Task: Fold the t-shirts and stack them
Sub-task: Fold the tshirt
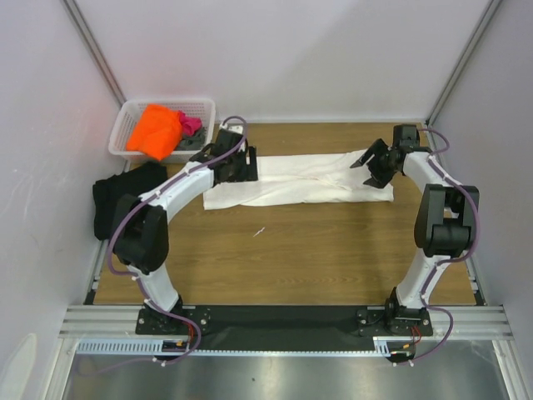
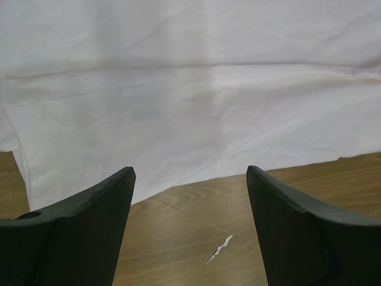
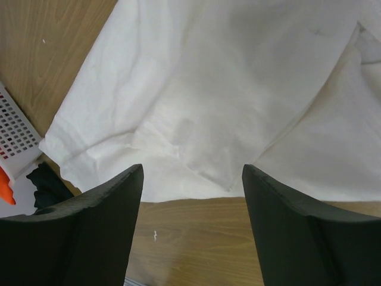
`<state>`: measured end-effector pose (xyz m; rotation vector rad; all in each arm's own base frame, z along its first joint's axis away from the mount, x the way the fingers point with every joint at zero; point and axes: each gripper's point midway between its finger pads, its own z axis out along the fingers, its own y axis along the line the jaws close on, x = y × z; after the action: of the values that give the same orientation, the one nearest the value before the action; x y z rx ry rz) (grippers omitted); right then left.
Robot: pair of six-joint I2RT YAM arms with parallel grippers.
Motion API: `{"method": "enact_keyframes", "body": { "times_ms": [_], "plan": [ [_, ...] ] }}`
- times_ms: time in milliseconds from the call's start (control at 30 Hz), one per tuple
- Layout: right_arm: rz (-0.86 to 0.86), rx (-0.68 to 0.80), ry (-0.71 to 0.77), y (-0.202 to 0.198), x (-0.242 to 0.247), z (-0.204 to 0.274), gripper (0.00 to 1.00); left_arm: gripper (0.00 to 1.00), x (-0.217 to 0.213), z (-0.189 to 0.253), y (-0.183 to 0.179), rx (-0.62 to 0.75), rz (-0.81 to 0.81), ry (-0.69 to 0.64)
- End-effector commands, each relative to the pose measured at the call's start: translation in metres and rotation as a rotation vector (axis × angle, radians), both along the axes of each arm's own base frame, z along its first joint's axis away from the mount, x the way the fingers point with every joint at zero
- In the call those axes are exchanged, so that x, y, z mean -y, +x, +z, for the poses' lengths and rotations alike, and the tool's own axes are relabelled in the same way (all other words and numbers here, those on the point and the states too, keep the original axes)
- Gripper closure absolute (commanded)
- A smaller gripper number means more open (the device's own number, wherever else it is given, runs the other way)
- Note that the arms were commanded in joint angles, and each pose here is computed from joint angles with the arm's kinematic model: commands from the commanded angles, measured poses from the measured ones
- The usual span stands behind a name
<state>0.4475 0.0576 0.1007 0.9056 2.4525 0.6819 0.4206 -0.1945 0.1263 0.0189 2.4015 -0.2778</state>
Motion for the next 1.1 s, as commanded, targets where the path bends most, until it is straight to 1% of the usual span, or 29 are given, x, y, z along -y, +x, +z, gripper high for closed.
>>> {"method": "enact_keyframes", "body": {
  "times_ms": [0,100,267,400,533,667,767,933,1067],
  "plan": [
    [-0.012,0.053,-0.002,0.019,-0.005,-0.001,0.28,0.19,0.009,-0.01,-0.006,-0.008,-0.068,-0.019],
    [-0.012,0.039,-0.009,0.02,-0.007,-0.005,0.3,0.19,0.021,-0.014,-0.006,-0.005,-0.108,-0.03],
    [-0.022,-0.017,-0.048,0.005,-0.003,-0.013,0.3,0.2,0.045,-0.016,-0.004,-0.017,-0.176,-0.058],
    [-0.03,-0.051,-0.053,-0.003,-0.002,-0.024,0.3,0.2,0.056,-0.022,-0.003,-0.036,-0.211,-0.043],
    [-0.023,-0.07,-0.052,-0.007,-0.005,-0.032,0.3,0.2,0.058,-0.027,-0.006,-0.052,-0.226,-0.012],
    [-0.017,-0.084,-0.056,-0.011,-0.005,-0.038,0.31,0.21,0.046,-0.034,-0.023,-0.092,-0.214,0.035],
    [-0.009,-0.088,-0.059,-0.01,-0.005,-0.043,0.31,0.21,0.026,-0.048,-0.033,-0.105,-0.173,0.11],
    [0.005,-0.093,-0.069,-0.012,-0.005,-0.045,0.32,0.25,-0.004,-0.064,-0.033,-0.124,-0.078,0.238],
    [0.008,-0.095,-0.08,-0.014,-0.001,-0.045,0.32,0.28,-0.02,-0.064,-0.03,-0.122,-0.008,0.292]
  ]
}}
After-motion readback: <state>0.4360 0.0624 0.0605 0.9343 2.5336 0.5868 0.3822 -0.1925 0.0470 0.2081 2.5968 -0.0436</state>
